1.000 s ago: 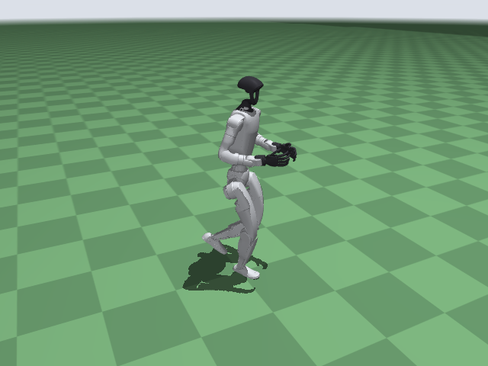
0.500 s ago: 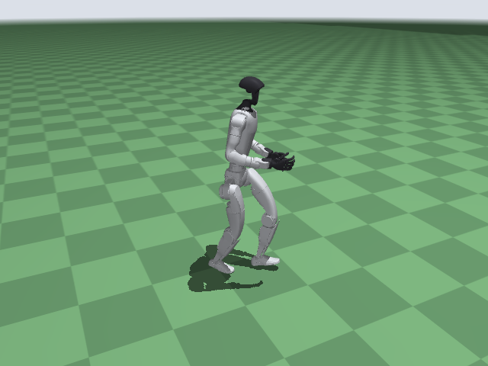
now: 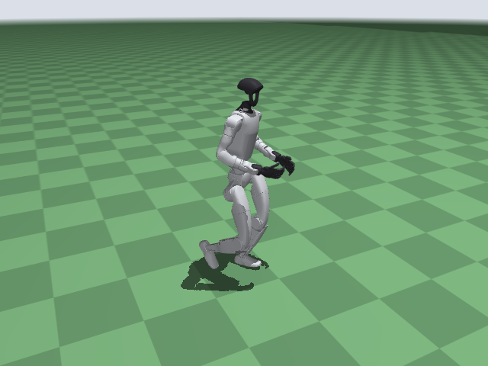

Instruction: Walk

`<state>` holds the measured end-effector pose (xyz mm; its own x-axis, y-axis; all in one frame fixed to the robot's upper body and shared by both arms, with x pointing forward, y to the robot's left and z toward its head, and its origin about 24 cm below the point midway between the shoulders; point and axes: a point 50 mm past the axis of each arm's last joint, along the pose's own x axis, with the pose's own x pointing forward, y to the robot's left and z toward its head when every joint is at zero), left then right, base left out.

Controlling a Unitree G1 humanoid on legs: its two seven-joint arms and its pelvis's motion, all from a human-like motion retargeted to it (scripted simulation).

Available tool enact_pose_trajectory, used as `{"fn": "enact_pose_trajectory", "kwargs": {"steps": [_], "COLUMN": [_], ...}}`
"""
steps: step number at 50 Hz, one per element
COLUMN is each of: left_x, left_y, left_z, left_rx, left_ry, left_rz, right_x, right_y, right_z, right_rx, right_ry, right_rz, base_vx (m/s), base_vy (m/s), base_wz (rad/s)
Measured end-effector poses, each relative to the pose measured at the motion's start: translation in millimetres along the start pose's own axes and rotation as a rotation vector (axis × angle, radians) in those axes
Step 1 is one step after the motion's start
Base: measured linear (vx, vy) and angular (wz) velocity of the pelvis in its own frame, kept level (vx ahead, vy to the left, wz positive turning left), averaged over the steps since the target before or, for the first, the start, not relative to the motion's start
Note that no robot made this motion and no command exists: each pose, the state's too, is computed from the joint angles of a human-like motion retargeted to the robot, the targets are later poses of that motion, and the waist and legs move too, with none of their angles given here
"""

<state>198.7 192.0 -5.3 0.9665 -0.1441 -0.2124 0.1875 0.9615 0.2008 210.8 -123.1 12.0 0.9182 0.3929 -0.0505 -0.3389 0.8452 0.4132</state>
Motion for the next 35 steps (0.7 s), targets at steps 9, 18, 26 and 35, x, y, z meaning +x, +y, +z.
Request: {"fn": "enact_pose_trajectory", "kwargs": {"steps": [9, 18, 26, 35], "left_x": [30.3, 46.3, 26.2, -23.4], "left_y": [18.2, 24.2, 8.0, -8.6], "left_z": [12.6, 10.2, -42.6, -102.0], "left_rx": [0.086, 0.151, 0.099, 0.087], "left_ry": [-0.033, -0.008, 0.211, 0.477], "left_rz": [0.092, 0.095, 0.051, -0.029], "right_x": [-14.3, -23.8, -34.3, -32.7], "right_y": [-9.1, -19.3, -39.8, -61.2], "right_z": [4.6, 0.5, -11.5, -9.8], "right_rx": [0.027, -0.053, -0.149, -0.273], "right_ry": [-0.015, 0.051, 0.145, 0.156], "right_rz": [-0.042, -0.052, -0.132, -0.241], "base_vx": [0.45, 0.44, 0.52, 0.49], "base_vy": [0.01, -0.09, -0.13, -0.11], "base_wz": [-0.16, -0.15, -0.08, -0.27]}}
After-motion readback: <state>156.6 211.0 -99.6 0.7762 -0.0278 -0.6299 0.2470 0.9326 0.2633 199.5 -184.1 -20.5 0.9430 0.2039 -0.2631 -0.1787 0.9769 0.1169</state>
